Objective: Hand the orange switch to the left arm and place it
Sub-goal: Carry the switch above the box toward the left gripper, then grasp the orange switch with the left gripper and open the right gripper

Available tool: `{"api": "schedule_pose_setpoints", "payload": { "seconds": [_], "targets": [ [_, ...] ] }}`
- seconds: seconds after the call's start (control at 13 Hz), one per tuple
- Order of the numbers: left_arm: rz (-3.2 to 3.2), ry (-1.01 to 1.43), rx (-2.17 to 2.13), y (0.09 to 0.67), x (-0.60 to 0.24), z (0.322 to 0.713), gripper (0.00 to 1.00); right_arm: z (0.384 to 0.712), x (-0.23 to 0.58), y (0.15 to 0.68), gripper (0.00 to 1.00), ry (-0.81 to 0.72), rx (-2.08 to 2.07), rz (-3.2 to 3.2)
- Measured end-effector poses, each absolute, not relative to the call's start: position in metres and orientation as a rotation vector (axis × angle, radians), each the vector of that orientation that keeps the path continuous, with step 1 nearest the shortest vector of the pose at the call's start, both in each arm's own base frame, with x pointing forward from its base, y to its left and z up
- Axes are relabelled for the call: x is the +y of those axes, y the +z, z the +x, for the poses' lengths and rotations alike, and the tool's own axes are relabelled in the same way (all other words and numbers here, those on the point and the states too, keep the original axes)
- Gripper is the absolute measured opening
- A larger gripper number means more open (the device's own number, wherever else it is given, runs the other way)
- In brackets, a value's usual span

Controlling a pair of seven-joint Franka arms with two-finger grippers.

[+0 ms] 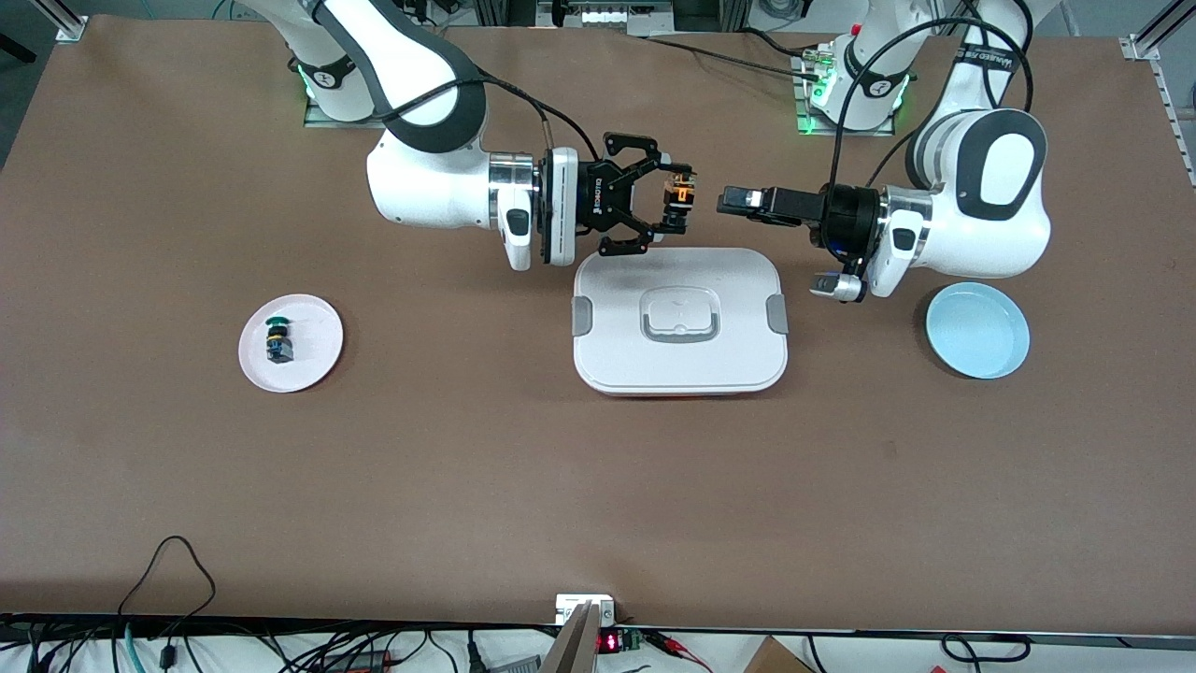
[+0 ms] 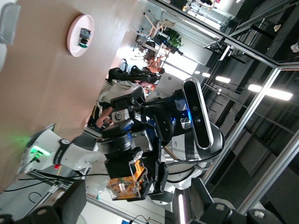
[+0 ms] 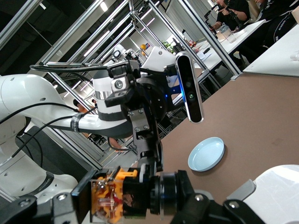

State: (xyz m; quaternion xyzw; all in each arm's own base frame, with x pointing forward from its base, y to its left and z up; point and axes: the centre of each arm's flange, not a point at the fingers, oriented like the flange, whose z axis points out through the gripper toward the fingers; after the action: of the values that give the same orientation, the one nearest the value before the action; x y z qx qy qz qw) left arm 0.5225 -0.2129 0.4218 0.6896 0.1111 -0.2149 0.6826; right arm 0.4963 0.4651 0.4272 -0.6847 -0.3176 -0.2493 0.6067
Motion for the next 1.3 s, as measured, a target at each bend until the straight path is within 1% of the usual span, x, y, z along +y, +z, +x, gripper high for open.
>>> {"api": "schedule_pose_setpoints", "payload": {
  "seconds": [0.23,0.38,0.46,0.61,0.69,0.77,0.92,1.3],
  "targets": [
    [1.510,-0.515,0.279,0.409,-0.237,0.508,0.96,0.497,0.465,0.427,0.73,-0.579,-0.737,-1.582],
    [1.514,-0.515,0.285,0.407,-0.241,0.507,0.95,0.497,0.465,0.426,0.73,-0.598,-0.758,-1.575],
    [1.515,-0.514,0.288,0.406,-0.240,0.507,0.86,0.497,0.465,0.426,0.73,-0.609,-0.771,-1.571],
    [1.515,-0.514,0.290,0.405,-0.240,0.507,0.59,0.497,0.465,0.425,0.73,-0.620,-0.784,-1.567],
    [1.516,-0.519,0.295,0.402,-0.240,0.506,0.51,0.499,0.464,0.426,0.73,-0.631,-0.790,-1.564],
    [1.513,-0.522,0.299,0.400,-0.241,0.506,0.45,0.499,0.463,0.425,0.73,-0.639,-0.799,-1.562],
    [1.504,-0.524,0.307,0.396,-0.241,0.507,0.42,0.501,0.462,0.424,0.73,-0.644,-0.802,-1.562],
    [1.500,-0.523,0.308,0.394,-0.242,0.508,0.42,0.501,0.462,0.423,0.73,-0.645,-0.802,-1.564]
  ]
}}
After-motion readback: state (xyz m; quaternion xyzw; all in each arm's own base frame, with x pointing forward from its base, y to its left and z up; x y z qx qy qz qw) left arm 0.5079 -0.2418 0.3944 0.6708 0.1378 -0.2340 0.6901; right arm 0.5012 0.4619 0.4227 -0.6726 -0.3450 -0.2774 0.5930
